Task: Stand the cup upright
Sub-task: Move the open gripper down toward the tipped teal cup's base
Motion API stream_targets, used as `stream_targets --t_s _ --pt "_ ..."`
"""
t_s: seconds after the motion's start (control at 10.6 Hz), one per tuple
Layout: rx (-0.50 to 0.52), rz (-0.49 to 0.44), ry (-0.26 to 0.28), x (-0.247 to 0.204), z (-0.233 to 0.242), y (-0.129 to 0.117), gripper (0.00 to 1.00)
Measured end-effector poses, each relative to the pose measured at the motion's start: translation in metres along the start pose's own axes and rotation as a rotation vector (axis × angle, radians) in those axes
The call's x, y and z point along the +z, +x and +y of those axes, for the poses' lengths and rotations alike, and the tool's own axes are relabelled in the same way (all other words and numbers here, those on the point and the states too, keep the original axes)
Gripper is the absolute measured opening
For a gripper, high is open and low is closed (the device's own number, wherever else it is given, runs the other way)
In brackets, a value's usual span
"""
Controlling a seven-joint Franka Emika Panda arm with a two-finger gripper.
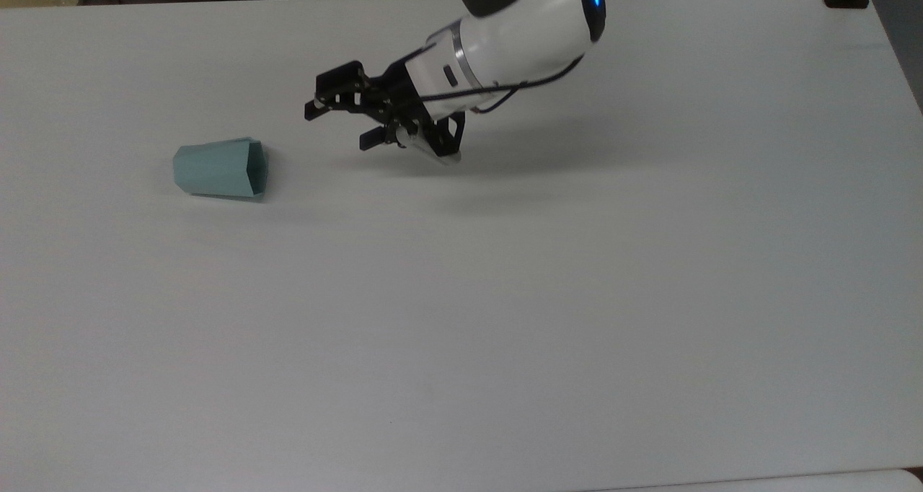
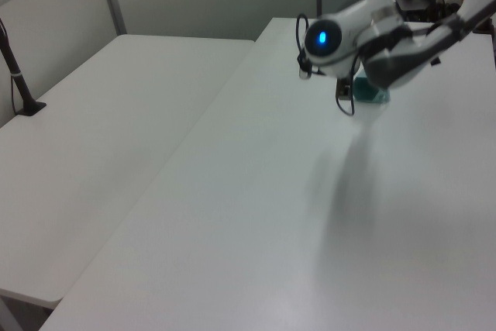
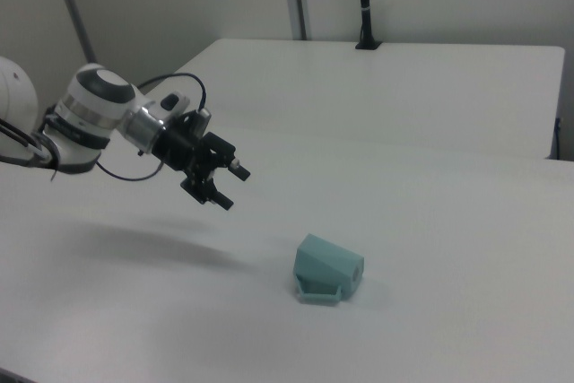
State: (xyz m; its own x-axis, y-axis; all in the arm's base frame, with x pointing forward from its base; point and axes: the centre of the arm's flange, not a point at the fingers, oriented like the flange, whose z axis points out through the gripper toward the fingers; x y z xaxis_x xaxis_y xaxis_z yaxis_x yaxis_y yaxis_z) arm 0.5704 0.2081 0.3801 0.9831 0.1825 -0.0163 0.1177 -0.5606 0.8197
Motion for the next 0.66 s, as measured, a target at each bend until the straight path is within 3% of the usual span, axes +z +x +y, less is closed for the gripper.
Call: stream_targets --t_s 0.28,0.66 --pt "0.062 0.002 -0.111 0.035 -0.021 0.008 1.0" --pt "0.127 -0.07 -0.176 0.098 -0.004 0.0 1.0"
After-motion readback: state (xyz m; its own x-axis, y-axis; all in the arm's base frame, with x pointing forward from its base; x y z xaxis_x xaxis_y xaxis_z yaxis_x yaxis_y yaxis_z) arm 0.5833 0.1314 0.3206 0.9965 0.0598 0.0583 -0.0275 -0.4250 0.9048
